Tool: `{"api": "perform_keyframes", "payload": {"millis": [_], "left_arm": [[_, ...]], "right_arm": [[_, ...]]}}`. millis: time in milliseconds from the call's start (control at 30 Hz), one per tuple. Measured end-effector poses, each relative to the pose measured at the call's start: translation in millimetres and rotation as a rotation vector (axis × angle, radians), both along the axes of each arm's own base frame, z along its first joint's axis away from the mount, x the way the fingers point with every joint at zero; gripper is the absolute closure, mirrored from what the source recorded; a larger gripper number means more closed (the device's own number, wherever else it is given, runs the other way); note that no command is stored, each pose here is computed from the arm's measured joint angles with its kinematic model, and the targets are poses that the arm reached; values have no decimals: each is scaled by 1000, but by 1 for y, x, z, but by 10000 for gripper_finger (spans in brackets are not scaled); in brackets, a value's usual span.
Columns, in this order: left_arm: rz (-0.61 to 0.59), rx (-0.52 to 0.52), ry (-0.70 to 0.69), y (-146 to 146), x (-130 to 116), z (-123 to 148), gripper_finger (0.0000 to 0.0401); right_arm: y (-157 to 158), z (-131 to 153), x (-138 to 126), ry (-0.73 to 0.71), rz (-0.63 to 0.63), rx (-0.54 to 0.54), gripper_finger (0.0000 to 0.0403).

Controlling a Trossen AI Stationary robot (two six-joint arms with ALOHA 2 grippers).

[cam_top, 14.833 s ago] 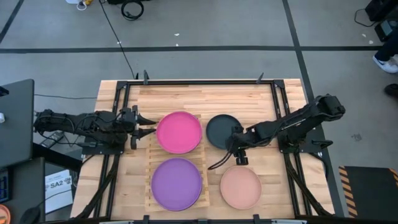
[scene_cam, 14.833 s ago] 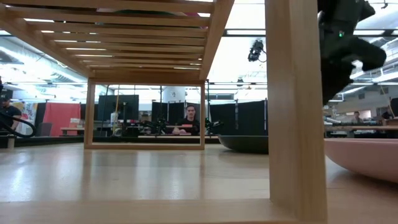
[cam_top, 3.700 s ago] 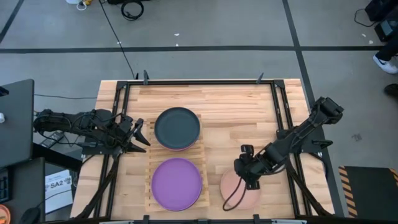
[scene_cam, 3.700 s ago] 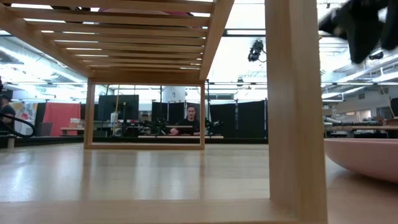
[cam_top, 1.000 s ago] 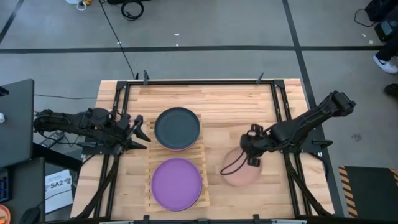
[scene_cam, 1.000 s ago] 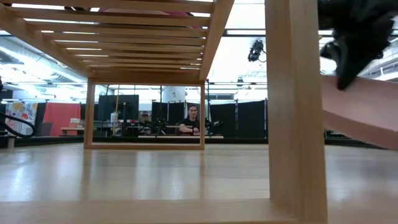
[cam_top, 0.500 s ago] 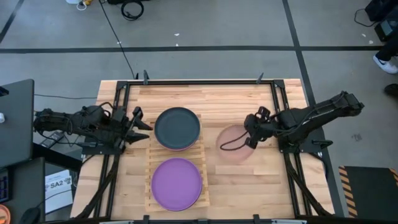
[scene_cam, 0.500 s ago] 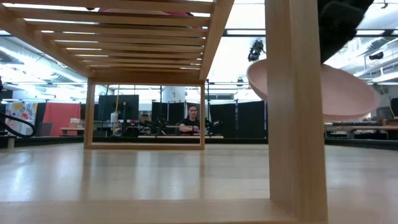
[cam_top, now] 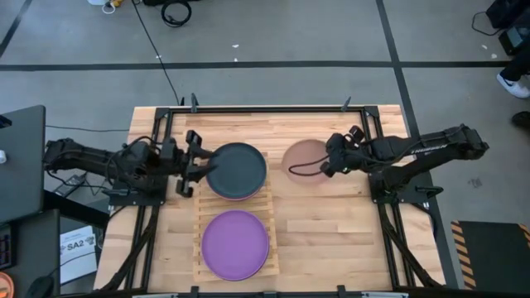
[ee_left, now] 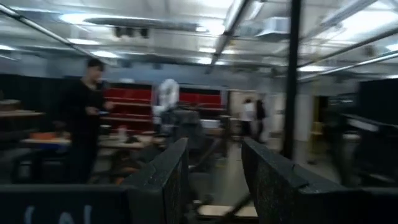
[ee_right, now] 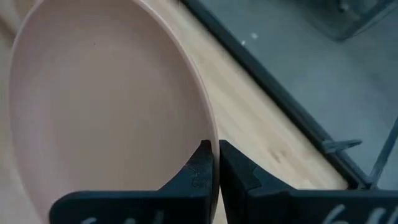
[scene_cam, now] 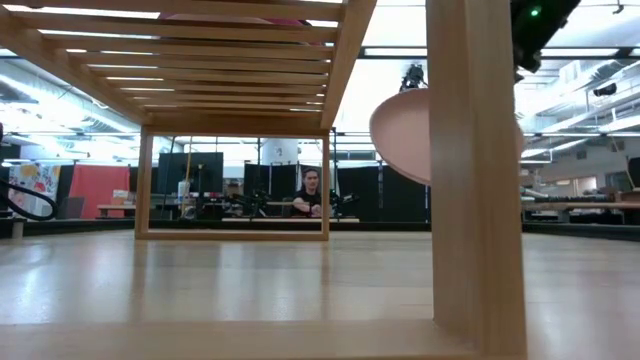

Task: Place and stack plates onto a shelf
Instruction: Stack the brown plate on top of the violet plate on the shelf

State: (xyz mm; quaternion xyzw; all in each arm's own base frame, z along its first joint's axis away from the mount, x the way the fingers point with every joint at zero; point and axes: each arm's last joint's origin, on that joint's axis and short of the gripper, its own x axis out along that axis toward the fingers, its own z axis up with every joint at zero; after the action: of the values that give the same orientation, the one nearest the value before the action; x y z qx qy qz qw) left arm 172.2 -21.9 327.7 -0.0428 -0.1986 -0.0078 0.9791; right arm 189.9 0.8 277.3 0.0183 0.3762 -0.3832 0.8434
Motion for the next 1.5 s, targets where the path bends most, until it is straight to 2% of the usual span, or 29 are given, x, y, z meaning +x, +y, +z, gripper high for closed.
{"api": "perform_keyframes", "payload": {"millis": [167, 433, 700, 867, 1000, 1300, 1500], "left_arm": [[67, 16, 44, 3, 20, 15, 245], [184, 24, 197, 19, 57, 42, 245], [372, 139, 279, 41, 96, 56, 245], [491, 184, 342, 57, 114, 48, 245], [589, 176, 407, 70, 125, 34, 245], [716, 160, 479, 86, 135, 18, 245], [727, 157, 480, 86, 135, 18, 245]], "right_arm": [[-8, 8, 11, -81, 10, -71, 386], [-18, 31, 30, -257, 29, -222, 386], [-27, 51, 38, -363, 6, -357, 386], [-31, 55, 37, -364, -45, -410, 386], [-33, 58, 38, -405, -62, -411, 386], [-33, 63, 39, -459, -72, -411, 386], [-32, 67, 40, -513, -57, -401, 386]]}}
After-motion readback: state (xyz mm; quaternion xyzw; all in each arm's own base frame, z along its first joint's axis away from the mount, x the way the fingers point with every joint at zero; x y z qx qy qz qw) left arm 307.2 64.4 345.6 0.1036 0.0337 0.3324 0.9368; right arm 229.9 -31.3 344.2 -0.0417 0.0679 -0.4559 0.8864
